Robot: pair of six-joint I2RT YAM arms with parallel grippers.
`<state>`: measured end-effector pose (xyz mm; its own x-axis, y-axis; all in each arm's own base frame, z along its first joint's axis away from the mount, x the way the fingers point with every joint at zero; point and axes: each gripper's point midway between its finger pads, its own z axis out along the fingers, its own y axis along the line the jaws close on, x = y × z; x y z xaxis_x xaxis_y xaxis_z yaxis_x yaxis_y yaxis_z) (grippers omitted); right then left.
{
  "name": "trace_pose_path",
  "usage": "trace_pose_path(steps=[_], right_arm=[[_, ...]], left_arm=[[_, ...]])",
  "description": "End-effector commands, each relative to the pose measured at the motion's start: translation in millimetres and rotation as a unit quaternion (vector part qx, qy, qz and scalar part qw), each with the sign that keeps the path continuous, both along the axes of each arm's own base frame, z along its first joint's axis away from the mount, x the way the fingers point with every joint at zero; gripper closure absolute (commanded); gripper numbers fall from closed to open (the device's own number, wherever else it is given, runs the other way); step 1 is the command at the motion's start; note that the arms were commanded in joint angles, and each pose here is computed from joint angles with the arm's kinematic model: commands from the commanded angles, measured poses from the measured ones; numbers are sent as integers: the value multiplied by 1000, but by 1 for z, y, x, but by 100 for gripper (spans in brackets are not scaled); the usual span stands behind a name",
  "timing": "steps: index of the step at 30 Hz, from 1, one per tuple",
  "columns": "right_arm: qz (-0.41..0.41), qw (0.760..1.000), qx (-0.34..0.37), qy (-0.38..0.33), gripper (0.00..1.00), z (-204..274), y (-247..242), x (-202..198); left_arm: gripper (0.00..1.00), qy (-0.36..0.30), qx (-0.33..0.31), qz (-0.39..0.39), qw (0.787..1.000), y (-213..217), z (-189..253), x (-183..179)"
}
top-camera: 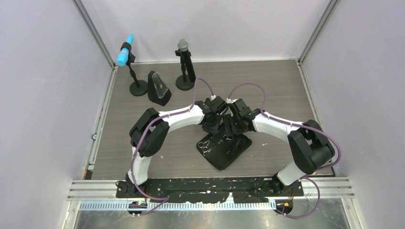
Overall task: Sort the hair-cutting tools
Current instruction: Adjust the haircut tool in the hairdressing tool bag.
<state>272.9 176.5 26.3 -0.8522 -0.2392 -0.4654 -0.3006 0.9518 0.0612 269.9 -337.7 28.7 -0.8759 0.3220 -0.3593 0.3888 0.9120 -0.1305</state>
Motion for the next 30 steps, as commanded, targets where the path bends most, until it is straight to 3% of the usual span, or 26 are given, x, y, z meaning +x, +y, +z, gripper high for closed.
trace_pose_path(steps=[1, 11, 15, 19, 30], right_arm=[[76, 997, 19, 12, 25, 18, 24, -26], [71, 992, 79, -63, 30, 60, 16, 11], [63, 993, 79, -54, 39, 52, 12, 26], [65, 993, 87, -35, 55, 37, 15, 34], [50, 997, 64, -6, 65, 0, 12, 40]], left_arm=[[76, 3, 20, 0, 1000, 9, -14, 0], [76, 3, 15, -1, 1000, 9, -13, 0], [76, 4, 15, -1, 1000, 10, -13, 0], [77, 5, 14, 0, 1000, 10, -13, 0], [77, 9, 9, 0, 1000, 9, -13, -1]])
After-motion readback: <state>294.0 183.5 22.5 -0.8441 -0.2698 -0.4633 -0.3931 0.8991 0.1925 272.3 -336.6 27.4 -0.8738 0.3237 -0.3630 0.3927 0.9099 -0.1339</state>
